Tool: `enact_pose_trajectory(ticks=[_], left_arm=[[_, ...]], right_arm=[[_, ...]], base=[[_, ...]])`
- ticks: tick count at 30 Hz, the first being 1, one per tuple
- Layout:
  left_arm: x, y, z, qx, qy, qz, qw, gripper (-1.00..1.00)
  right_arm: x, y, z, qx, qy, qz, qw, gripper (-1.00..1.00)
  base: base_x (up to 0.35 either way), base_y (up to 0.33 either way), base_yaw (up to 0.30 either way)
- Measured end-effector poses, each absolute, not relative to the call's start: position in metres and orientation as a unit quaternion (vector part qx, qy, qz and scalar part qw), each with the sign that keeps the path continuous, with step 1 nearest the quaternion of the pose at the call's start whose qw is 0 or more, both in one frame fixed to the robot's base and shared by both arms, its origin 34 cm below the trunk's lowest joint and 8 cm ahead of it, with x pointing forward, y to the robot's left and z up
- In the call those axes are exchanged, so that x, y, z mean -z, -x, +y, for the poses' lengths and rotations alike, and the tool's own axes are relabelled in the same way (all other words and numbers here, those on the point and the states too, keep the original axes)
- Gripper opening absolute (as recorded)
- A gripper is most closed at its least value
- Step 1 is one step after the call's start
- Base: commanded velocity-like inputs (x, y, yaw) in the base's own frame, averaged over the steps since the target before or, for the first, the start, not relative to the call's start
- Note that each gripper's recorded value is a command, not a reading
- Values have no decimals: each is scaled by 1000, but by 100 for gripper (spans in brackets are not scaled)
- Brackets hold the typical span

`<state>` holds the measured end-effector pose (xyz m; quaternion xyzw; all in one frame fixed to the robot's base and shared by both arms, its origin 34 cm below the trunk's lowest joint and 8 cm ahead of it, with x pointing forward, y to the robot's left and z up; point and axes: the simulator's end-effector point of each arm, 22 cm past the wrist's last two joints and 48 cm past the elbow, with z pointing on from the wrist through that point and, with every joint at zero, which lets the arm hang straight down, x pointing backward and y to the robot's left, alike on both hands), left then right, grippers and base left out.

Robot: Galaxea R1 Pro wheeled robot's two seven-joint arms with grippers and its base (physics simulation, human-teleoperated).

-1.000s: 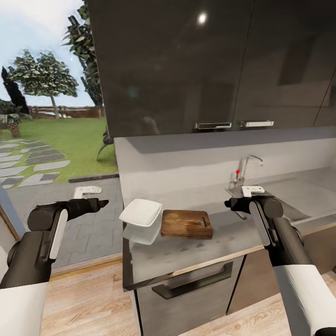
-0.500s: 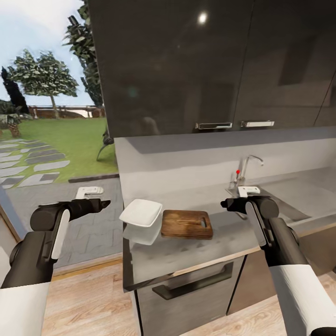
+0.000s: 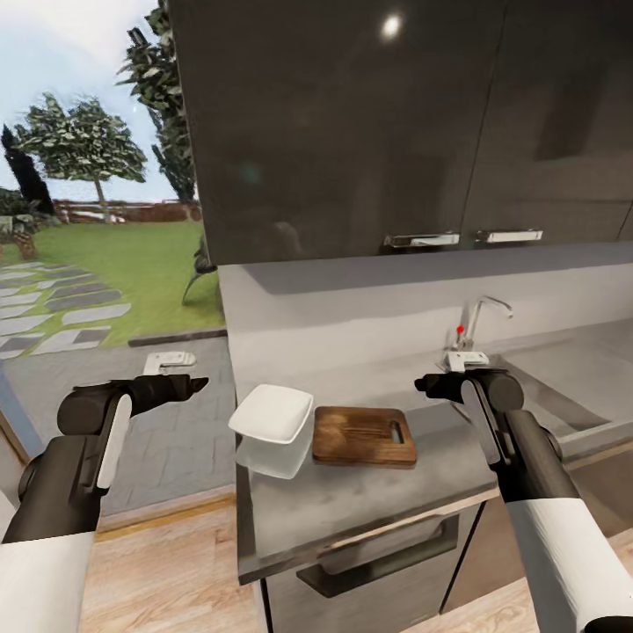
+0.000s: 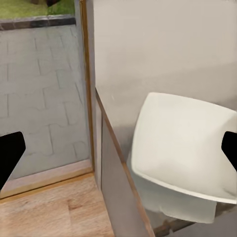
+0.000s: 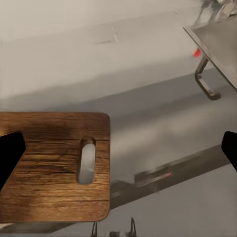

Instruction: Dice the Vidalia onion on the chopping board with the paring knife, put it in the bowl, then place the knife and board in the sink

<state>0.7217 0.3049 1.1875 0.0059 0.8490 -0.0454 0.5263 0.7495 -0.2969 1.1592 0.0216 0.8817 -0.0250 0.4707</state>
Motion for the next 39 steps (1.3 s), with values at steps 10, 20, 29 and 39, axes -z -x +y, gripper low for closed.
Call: enact_pose_trajectory(ticks=[10,20,29,39], left_arm=[[-1187,-722,304,46,-6,849,527,100],[-1187,-722,301,49,-6,849,527,100],[-1187,-722,300,50,-6,849,526,100],[-1185,-723,300,50,-6,850,524,100]], right_arm=[[-1159,-750,-297,25,-22,882,471,100],[-1159,-750,-297,24,-21,882,471,100],[-1159,-750,-296,24,-21,882,471,100],[-1156,-750,-297,25,-22,883,468,100]], base=[[27,5,0],[118,0,0],[28,0,0],[2,0,0]])
